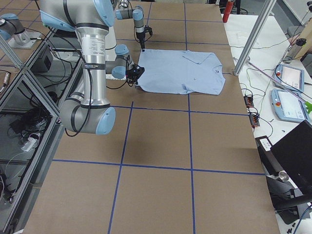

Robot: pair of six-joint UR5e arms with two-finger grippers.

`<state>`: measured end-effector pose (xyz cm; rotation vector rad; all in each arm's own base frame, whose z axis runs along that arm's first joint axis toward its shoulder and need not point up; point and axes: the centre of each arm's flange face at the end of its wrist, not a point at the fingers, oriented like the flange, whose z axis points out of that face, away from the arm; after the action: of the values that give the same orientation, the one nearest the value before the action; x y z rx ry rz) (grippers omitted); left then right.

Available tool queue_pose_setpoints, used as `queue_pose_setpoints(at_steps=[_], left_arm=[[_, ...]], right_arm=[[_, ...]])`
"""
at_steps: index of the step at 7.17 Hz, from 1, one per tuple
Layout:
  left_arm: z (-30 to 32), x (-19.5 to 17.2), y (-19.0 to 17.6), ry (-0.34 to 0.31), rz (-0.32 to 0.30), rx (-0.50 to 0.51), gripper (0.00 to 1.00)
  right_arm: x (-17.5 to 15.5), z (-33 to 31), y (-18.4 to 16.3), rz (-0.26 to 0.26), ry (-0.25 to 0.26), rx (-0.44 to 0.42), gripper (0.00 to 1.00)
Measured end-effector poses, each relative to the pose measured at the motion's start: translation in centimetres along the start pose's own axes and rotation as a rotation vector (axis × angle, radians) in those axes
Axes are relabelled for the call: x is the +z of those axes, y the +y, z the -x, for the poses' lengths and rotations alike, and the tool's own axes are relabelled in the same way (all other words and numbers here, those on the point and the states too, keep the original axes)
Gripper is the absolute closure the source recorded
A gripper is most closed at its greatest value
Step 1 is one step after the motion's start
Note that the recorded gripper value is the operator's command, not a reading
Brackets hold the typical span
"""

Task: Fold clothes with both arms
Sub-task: 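Grasp the two hem corners with the left and right grippers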

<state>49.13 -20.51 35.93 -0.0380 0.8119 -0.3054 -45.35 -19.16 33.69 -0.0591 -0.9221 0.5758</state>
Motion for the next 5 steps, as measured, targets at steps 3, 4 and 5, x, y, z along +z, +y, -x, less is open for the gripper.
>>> queue_pose_setpoints(at_steps=[3,4,5], left_arm=[[0.11,0.20,0.64,-0.005,0.010,0.008,1.00],[0.03,-0.01,0.79,-0.002,0.022,0.009,1.00],[-0.14,-0.48,1.03,0.004,0.042,0.009,1.00]], right_arm=[[0.02,-0.03,0.02,0.000,0.001,0.000,1.00],[0.02,-0.03,0.02,0.000,0.001,-0.001,1.00],[0.01,-0.02,0.02,0.000,0.000,0.000,1.00]])
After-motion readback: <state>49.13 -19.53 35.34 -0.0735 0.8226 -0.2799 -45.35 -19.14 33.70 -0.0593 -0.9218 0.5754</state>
